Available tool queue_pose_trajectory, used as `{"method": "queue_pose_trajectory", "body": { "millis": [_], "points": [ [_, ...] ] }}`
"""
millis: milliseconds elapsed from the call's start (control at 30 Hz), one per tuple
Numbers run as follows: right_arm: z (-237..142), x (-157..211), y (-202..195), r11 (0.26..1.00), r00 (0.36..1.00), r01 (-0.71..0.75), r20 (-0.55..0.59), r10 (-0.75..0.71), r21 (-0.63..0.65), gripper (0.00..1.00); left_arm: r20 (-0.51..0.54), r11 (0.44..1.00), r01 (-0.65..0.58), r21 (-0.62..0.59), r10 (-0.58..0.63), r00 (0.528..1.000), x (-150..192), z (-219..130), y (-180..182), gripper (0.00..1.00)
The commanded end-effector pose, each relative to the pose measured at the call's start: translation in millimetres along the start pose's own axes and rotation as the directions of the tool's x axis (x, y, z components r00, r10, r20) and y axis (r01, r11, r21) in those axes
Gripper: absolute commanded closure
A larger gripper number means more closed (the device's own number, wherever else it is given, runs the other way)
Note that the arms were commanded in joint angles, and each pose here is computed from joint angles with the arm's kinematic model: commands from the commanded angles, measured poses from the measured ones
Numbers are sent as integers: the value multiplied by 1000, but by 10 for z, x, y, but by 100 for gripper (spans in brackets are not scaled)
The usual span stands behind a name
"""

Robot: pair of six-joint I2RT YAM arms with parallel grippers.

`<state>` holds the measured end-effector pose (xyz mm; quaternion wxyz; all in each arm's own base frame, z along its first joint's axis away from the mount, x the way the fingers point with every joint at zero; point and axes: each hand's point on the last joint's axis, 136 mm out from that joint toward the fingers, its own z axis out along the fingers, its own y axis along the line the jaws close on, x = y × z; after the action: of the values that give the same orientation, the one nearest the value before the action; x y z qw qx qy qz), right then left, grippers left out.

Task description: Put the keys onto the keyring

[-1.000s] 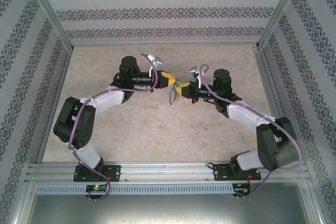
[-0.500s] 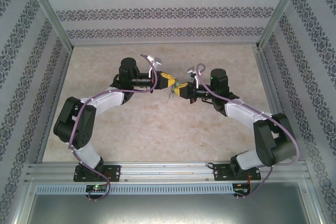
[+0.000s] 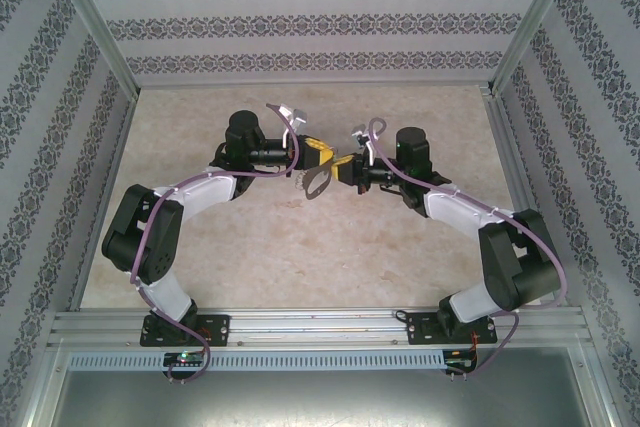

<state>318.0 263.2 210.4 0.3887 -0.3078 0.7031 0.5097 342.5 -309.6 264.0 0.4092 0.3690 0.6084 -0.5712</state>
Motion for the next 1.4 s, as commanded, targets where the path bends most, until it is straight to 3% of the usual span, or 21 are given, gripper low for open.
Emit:
{"method": "queue_pose_trajectory", "body": {
  "millis": [0,500,700,1000,1367],
  "points": [
    [-83,-30,-112,999,1000,-20,23,19,49,100,33,993,-79,89,77,997,-139,10,-224,100],
    [-75,-250,-65,998,1000,-29,-9,29,-62,100,16,987,-49,152,47,999,-94,4,-318,100],
    [127,-79,93,992,996,-34,-82,24,-120,100,25,987,-54,151,50,998,-111,10,-296,100],
    [124,192,55,991,985,-83,-160,65,-107,100,42,990,-67,126,62,997,-126,15,-251,100],
    [-29,262,13,996,984,-89,-154,86,-12,100,43,993,-75,89,71,997,-121,16,-196,100]
  ]
}}
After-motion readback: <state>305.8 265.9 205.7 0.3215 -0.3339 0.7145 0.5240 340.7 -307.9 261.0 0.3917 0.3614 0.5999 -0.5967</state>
